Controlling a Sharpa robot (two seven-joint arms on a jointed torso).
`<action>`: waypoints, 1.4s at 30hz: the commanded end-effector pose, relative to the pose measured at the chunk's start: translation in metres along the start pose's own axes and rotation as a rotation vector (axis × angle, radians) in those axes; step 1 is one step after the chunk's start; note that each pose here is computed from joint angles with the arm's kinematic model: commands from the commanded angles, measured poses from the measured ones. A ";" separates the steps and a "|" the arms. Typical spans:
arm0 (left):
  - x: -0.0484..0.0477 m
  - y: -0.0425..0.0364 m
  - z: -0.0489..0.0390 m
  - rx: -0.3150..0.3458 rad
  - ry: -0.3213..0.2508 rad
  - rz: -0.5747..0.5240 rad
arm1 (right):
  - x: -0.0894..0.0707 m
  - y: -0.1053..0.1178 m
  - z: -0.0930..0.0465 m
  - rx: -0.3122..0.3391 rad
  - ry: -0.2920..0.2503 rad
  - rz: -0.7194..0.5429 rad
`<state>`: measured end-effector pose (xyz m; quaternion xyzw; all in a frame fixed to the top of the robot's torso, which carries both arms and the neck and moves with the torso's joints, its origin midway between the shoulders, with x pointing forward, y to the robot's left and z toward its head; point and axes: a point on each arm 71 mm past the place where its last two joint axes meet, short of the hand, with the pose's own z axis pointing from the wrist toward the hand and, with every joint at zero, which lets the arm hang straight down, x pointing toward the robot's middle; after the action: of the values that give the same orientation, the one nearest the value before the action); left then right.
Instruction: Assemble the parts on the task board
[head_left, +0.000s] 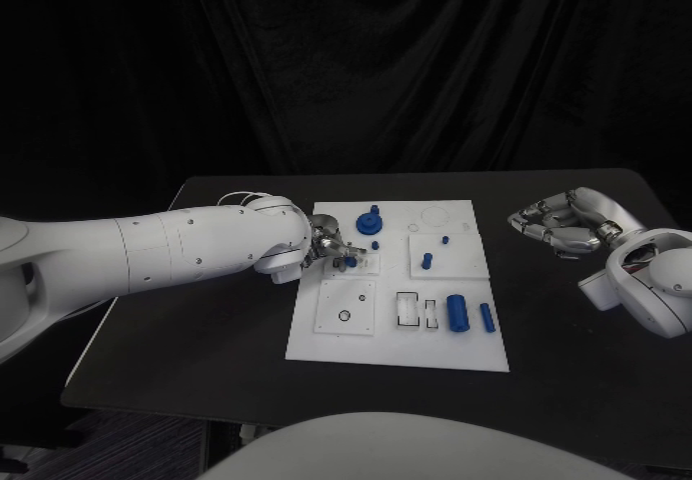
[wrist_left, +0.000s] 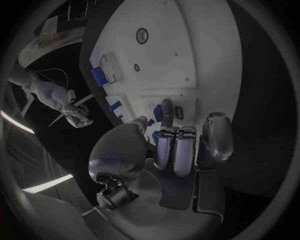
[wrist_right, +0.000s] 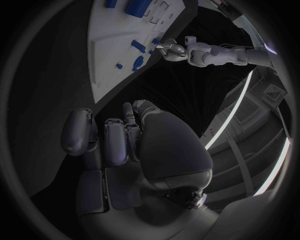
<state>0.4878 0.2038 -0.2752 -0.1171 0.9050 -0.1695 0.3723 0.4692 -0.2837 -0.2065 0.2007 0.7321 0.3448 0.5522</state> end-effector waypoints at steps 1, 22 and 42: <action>0.0006 -0.0022 -0.0002 0.026 -0.003 -0.003 | 0.001 -0.002 0.000 0.013 0.008 -0.004; -0.0027 -0.0047 -0.0004 0.068 -0.044 -0.020 | 0.003 -0.003 0.000 0.016 0.011 -0.003; -0.0409 -0.0104 -0.0280 0.089 -0.219 0.038 | 0.002 -0.007 -0.003 0.018 0.006 -0.002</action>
<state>0.4907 0.2155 -0.2443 -0.1123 0.8734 -0.1868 0.4356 0.4673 -0.2871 -0.2112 0.2035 0.7350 0.3410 0.5496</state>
